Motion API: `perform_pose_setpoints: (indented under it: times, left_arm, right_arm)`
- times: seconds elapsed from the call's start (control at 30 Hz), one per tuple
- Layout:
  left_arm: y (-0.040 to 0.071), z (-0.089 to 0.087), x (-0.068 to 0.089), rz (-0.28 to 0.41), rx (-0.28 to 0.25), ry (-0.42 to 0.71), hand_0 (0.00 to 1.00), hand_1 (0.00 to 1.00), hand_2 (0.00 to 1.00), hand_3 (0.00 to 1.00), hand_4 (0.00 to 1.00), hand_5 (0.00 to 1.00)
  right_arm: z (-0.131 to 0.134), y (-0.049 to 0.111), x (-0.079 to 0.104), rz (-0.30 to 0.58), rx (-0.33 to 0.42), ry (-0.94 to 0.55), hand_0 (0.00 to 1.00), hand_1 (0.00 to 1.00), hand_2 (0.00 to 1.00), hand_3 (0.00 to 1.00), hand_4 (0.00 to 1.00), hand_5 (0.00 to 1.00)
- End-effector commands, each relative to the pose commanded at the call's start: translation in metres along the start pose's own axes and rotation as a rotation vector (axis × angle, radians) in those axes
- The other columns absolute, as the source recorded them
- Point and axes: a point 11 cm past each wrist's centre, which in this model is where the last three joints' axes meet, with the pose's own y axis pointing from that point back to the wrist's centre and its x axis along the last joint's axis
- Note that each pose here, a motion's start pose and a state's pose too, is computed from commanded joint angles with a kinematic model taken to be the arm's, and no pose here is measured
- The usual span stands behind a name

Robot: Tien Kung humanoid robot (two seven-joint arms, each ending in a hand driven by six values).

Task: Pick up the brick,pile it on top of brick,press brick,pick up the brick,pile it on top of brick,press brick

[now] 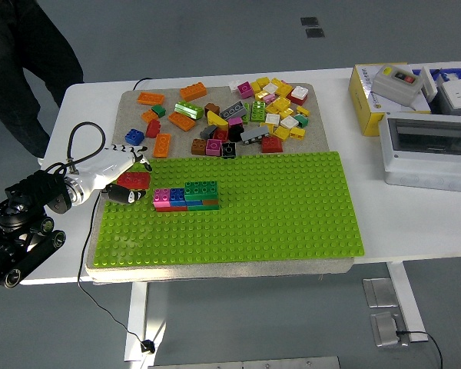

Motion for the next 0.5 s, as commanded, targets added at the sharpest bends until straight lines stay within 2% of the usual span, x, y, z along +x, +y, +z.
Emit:
perform_pose_setpoints:
  times: [0.5]
  left_arm:
    - [-0.002, -0.021, -0.003, -0.031, 0.068, 0.061, 0.998, 0.998, 0.998, 0.734, 0.739, 0.279]
  right_arm:
    - [-0.002, 0.0, -0.001, -0.001, 0.017, 0.008, 0.702, 0.647, 0.606, 0.781, 0.596, 0.998]
